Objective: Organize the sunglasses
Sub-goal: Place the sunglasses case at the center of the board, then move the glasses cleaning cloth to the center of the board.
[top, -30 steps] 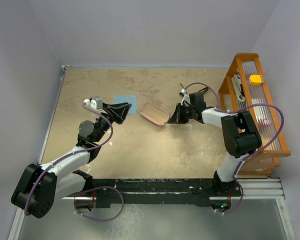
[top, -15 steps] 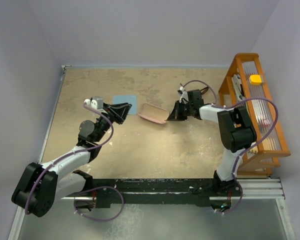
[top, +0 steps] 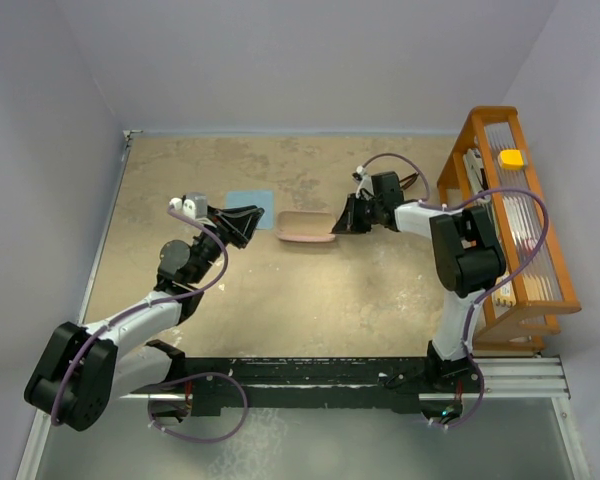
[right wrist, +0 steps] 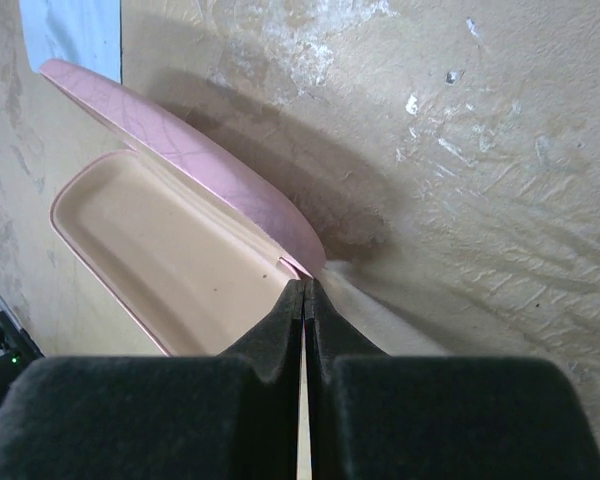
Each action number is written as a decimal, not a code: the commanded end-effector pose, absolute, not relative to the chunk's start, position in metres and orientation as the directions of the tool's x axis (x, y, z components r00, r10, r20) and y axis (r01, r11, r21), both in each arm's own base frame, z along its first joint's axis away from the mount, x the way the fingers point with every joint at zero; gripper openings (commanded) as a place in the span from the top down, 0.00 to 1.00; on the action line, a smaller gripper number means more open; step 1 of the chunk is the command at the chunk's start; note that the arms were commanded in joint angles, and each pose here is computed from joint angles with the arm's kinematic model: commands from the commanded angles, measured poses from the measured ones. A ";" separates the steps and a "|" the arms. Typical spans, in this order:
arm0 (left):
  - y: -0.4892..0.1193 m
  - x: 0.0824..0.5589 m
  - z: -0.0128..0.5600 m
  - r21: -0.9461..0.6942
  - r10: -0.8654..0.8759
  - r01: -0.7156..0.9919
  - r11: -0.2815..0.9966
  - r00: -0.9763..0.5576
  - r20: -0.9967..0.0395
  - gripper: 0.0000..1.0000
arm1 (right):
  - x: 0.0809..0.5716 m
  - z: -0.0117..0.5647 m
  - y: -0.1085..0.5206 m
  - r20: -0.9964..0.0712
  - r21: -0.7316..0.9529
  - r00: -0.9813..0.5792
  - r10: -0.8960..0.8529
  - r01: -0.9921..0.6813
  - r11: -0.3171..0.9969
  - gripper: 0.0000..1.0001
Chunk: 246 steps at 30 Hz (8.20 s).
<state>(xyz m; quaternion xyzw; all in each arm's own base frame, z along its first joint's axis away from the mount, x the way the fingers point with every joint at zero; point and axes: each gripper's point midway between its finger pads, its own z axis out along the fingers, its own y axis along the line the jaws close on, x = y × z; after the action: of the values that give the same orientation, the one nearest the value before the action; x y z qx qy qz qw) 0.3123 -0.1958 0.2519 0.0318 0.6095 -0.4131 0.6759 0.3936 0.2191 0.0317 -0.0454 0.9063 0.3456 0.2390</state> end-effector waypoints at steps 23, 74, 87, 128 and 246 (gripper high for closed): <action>-0.137 0.372 0.185 -0.556 -0.543 0.094 0.826 -0.136 -0.829 0.53 | 0.387 0.115 0.208 -0.688 0.472 -0.720 0.090 -0.350 0.809 0.94; -0.082 0.447 0.031 -0.048 -0.245 -0.401 0.915 -0.455 -0.856 0.60 | 0.360 0.153 0.225 -0.723 0.531 -0.681 0.114 -0.444 0.722 0.89; -0.082 0.439 0.023 -0.041 -0.245 -0.394 0.918 -0.483 -0.841 0.92 | 0.360 0.153 0.224 -0.722 0.533 -0.682 0.116 -0.442 0.721 0.89; -0.095 0.360 0.040 -0.001 -0.241 -0.370 0.929 -0.602 -0.762 1.00 | 0.355 0.164 0.226 -0.724 0.551 -0.676 0.135 -0.450 0.703 0.90; -0.237 0.198 0.064 -0.283 -0.240 0.014 0.959 -0.490 -0.838 0.93 | 0.223 0.101 0.268 -0.668 0.523 -0.740 -0.074 -0.538 0.661 1.00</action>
<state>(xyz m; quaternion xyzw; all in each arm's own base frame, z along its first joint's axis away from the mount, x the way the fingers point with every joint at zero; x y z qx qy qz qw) 0.1879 -0.2316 0.0529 -0.0506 0.8702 -0.1017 0.4795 0.2286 0.2645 0.1077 -0.1756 0.8537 0.3805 0.3090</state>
